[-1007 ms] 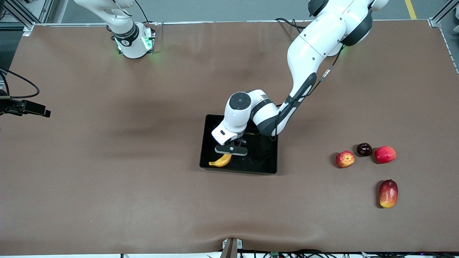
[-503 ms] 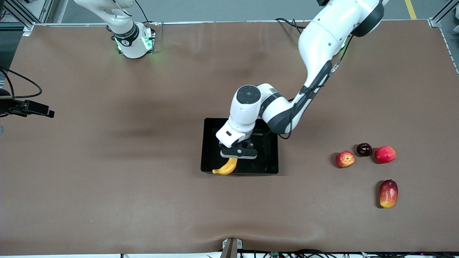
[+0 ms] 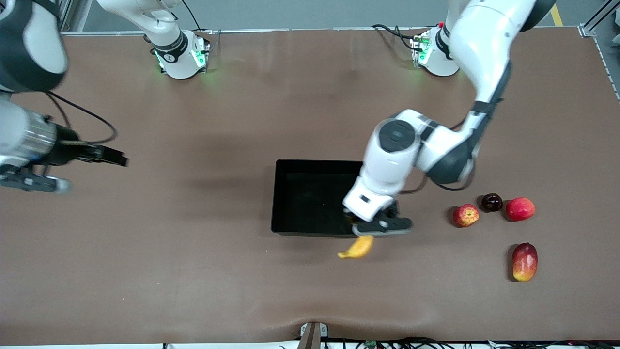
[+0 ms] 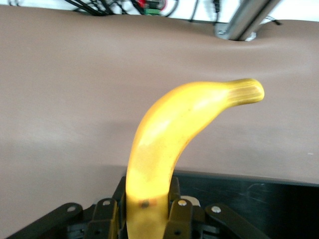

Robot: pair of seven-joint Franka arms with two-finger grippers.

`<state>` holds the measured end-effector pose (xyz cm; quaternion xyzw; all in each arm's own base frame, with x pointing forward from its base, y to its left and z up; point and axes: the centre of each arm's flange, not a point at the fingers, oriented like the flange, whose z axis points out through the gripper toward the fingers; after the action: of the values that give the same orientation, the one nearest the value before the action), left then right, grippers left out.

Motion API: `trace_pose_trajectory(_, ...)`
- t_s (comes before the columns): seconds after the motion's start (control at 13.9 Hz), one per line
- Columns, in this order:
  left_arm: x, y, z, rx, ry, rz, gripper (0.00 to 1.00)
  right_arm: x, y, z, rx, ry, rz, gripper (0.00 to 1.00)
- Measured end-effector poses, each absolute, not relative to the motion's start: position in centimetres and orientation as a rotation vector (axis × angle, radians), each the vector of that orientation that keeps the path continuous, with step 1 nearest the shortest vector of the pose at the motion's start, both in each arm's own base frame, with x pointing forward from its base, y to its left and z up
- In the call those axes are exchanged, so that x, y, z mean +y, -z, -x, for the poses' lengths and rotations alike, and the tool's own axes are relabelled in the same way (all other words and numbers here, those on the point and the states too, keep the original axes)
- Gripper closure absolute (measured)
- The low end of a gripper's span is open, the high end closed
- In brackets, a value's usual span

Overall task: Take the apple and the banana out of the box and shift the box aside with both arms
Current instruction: 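Lift the banana with the left gripper while the right gripper reaches the tray, then lower the banana by the fruits while the right gripper grips the tray rim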

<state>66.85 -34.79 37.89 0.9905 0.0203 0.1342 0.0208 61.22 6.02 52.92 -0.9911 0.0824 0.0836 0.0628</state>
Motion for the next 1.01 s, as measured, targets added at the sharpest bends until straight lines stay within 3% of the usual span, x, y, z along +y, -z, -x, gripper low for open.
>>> trace_pose_trajectory(0.43,-19.6,-35.4,-71.6,-0.118,-0.261,-3.171,0.66,17.6,-43.2,-64.0,0.099,-0.222,3.009,0.00)
trace_pose_trajectory(1.01,-2.6,-28.7,-73.8,-0.495,-0.099,-3.199,0.66,30.9,-33.9,-63.2,0.209,-0.081,3.020,0.00)
